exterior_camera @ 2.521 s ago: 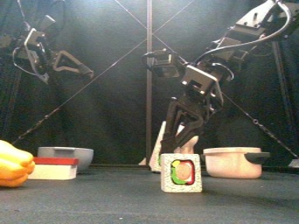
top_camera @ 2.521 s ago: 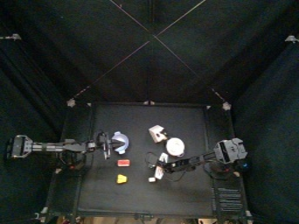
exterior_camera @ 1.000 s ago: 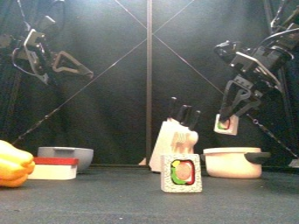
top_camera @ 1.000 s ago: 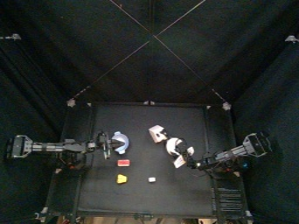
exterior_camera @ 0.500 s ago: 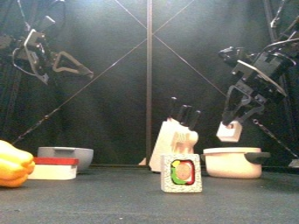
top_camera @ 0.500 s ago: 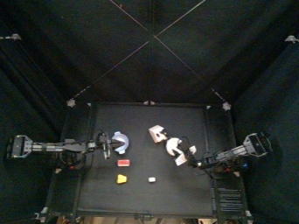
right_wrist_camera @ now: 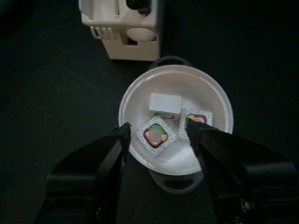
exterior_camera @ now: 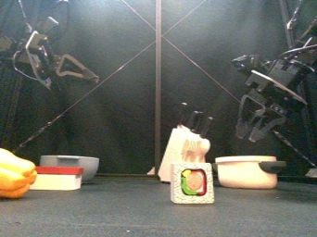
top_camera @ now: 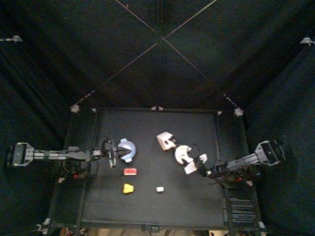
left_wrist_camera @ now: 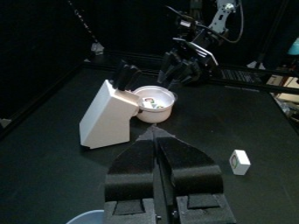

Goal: Put sushi piece in pot

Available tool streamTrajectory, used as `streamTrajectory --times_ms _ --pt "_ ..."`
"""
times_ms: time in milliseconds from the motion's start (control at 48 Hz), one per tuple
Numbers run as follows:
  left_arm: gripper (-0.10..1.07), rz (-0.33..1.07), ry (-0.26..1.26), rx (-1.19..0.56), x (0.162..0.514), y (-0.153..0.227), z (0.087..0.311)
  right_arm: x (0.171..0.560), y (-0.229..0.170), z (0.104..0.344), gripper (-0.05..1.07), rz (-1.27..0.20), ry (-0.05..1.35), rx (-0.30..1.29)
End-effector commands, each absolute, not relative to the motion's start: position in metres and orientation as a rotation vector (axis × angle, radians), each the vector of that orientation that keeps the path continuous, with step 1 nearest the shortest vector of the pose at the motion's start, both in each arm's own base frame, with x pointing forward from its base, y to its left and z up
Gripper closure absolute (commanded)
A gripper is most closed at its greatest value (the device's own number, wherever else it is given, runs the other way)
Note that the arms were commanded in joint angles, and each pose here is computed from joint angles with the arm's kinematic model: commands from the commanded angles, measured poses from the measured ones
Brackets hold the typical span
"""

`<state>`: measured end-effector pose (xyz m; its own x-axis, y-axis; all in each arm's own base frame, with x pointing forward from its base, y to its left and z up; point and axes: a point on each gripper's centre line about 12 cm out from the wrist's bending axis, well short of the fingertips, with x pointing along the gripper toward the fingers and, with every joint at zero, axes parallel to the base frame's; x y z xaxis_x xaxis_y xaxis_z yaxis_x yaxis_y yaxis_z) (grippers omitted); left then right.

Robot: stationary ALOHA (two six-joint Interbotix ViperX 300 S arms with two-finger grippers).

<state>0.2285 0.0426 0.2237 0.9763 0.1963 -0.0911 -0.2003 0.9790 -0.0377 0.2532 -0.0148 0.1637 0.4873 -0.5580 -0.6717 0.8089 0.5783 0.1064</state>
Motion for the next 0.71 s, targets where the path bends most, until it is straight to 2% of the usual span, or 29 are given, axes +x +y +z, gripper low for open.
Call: streamTrajectory --times_ms 0,396,688 --pt "0.63 0.202 0.066 -0.045 0.231 0.043 0.229 0.257 -0.014 0.171 0.15 -0.855 0.613 0.46" --pt "0.63 0.203 0.067 -0.045 0.231 0.044 0.229 0.26 -0.011 0.171 0.15 -0.823 0.616 0.475" --pt "0.63 0.203 0.067 -0.045 0.231 0.044 0.229 0.271 0.002 0.172 0.15 -0.701 0.627 0.513"
